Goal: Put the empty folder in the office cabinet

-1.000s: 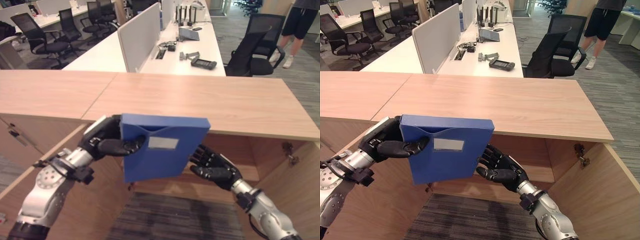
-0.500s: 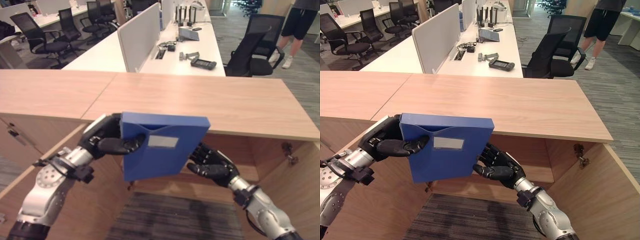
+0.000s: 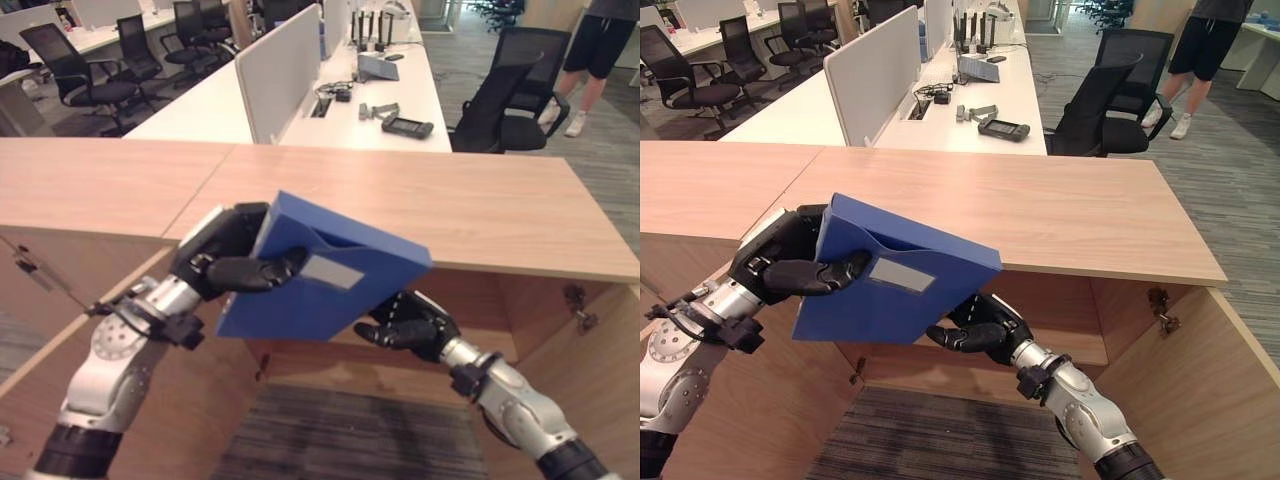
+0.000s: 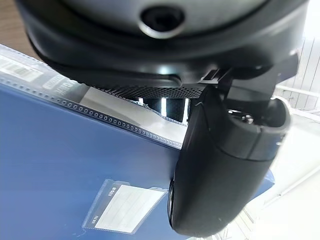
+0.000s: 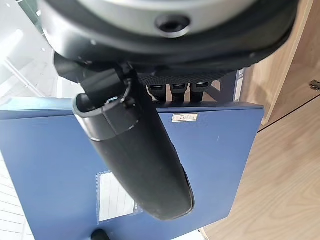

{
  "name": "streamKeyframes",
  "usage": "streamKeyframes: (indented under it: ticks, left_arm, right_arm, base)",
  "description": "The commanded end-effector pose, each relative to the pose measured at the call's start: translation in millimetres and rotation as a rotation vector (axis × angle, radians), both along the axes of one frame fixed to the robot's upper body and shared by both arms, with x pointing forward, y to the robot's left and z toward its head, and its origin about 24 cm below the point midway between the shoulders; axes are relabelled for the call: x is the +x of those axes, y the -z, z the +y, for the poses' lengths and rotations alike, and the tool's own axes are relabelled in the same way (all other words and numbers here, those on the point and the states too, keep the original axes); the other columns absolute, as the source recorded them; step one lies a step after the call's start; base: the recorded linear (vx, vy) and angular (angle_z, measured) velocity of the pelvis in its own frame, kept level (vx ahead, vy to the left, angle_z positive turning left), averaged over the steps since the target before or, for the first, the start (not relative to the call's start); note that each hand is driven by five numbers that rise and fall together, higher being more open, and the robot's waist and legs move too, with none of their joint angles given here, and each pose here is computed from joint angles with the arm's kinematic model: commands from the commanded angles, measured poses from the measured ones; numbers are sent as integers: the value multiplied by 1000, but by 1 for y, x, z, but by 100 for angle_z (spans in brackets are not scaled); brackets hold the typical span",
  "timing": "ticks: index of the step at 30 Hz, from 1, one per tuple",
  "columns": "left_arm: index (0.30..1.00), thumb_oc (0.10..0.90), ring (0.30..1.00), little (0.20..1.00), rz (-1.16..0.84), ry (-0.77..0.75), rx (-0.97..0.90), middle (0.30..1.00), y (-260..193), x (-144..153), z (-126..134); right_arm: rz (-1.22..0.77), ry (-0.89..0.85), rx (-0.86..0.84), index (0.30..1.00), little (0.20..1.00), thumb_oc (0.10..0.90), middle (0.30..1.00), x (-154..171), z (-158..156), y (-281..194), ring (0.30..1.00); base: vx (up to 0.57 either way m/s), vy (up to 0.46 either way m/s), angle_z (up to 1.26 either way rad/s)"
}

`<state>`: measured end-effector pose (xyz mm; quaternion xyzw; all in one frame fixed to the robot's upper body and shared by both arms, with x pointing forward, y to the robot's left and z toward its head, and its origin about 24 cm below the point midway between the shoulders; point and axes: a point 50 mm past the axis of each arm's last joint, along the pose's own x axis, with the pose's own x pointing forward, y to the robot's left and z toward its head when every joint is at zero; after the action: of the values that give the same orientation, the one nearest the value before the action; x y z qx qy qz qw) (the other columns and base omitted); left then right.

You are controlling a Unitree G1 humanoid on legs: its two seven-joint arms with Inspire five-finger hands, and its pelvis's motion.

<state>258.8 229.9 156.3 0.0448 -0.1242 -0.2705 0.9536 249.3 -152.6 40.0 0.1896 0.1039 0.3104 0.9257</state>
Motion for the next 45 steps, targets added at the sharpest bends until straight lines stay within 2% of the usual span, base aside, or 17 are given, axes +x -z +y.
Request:
streamKeyframes:
  ticks: [1,5,6,15,31,40,45]
  left_arm:
    - [300,400,300,300,-180,286,-127,300,-38,4,-57]
    - [300,400,300,300,-180,305,-119,300,-37,2,-59]
    - [300,400,300,300,-187,291,-120,300,-38,1,-56]
    - [300,400,300,300,-197,220,-162,300,-37,3,-46]
    - [300,400,300,300,-200,162,-192,300,-35,0,-33]
    - [300,400,300,300,-202,156,-202,300,-34,0,-32]
    - [300,400,300,300,-201,165,-247,300,-32,3,-39]
  right_arm:
    - [-542,-426,357,900,900,800,900,-1,88,-122,900]
    - [-506,-351,295,900,900,800,900,9,75,-109,900]
    - [-486,-236,282,900,900,800,900,19,57,-103,900]
    - [-488,5,307,900,900,800,900,35,21,-100,900]
    - [-505,241,309,900,900,800,900,48,-22,-102,900]
    - [-531,229,341,900,900,800,900,46,-19,-109,900]
    - [-560,62,377,900,900,800,900,38,17,-119,900]
  base:
    - [0,0,0]
    - [0,0,0]
    - [0,0,0]
    - [2,-1,1]
    - [3,-4,3]
    - [0,-1,0]
    - [0,0,0]
